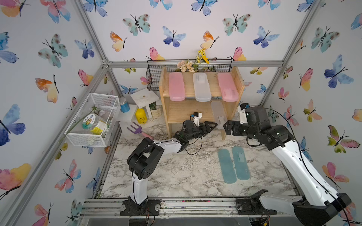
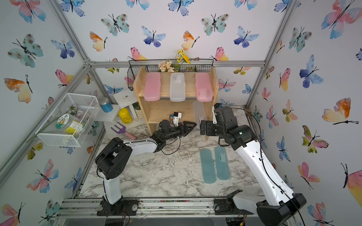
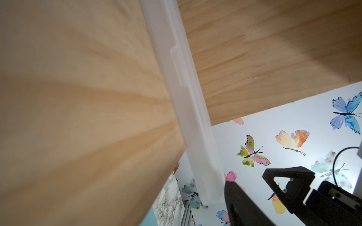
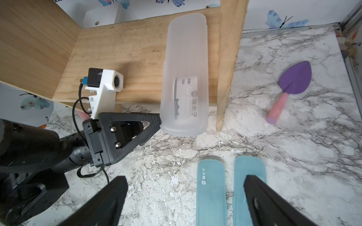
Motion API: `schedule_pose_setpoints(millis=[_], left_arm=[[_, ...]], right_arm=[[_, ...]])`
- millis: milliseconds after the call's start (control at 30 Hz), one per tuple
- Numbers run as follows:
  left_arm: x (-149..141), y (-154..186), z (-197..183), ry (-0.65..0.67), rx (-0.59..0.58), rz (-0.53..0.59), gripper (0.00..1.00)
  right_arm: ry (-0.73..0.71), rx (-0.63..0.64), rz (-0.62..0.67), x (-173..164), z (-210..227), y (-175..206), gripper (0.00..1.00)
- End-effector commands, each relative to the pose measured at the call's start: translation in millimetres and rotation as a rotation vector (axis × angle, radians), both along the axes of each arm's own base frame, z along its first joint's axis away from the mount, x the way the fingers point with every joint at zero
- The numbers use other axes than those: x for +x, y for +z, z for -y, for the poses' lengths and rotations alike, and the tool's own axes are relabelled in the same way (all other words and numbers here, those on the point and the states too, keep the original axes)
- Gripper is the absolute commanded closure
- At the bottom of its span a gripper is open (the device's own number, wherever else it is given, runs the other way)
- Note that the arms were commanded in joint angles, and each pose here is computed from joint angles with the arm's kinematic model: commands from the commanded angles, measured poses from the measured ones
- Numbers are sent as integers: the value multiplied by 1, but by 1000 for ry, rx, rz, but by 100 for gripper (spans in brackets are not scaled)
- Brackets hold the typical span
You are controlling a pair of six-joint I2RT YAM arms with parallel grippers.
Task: Remove the pencil cases from the shelf
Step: Pick up the pencil case from the shelf.
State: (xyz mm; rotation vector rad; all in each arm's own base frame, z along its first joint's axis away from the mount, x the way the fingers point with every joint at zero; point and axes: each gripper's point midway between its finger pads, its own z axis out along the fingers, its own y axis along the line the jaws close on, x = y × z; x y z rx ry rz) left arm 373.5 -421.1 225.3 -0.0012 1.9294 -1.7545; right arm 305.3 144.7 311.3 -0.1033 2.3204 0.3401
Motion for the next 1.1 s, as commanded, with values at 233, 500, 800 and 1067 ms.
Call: schedule_pose_setpoints(millis=[233, 500, 800, 1067], left_arm=[[-1, 32, 13, -65, -86, 44, 20], [-1, 26, 24, -76, -62, 11, 27], [1, 12, 33, -81, -40, -26, 67], [-11, 14, 16, -57, -14, -4, 87]], right_arm=[[17, -13, 1, 1, 1, 5, 1], [22, -21, -5, 3, 0, 2, 1], [18, -31, -1, 3, 3, 4, 1], [44, -14, 8, 1, -1, 7, 1]])
